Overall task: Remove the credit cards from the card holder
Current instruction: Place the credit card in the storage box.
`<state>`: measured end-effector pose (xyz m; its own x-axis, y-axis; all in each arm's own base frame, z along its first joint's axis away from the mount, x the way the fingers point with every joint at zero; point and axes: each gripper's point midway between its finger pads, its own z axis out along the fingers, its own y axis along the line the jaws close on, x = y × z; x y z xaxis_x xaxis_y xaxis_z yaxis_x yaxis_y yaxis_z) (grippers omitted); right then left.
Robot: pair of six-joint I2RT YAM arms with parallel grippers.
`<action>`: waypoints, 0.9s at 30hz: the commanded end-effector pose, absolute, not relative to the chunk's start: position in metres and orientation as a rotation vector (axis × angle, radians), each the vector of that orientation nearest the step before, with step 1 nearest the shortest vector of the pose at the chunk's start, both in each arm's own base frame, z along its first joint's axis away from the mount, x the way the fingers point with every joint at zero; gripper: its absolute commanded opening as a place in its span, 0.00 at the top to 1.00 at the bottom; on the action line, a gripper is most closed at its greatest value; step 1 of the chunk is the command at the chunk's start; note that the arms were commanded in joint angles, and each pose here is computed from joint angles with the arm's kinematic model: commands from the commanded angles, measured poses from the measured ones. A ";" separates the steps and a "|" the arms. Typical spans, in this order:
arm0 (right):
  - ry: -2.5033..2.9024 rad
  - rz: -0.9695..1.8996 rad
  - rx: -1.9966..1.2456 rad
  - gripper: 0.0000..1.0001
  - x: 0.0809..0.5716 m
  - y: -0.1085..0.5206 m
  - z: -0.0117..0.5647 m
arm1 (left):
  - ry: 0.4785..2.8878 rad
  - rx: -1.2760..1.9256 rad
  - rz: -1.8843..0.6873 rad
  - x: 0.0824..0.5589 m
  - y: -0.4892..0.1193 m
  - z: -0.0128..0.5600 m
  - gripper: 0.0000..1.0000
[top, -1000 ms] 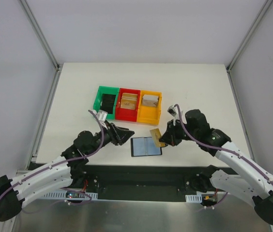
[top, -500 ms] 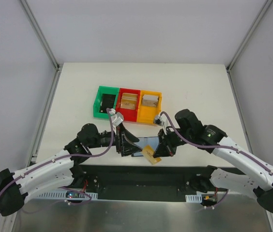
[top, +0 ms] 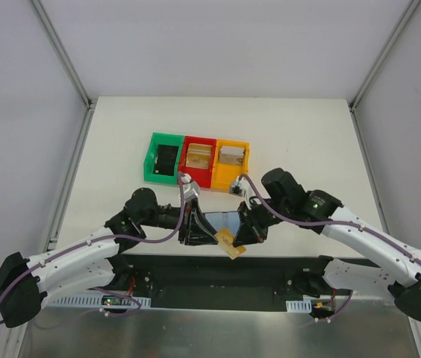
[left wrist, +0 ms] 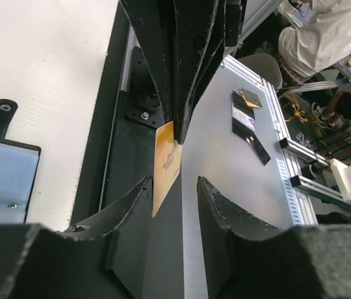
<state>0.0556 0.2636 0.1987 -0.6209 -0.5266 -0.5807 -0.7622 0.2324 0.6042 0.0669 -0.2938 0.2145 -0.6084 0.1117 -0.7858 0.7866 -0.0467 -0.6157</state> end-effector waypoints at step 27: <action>2.050 1.364 -1.013 0.68 0.082 0.273 0.234 | 1.538 0.884 -1.714 0.070 -0.292 0.233 1.00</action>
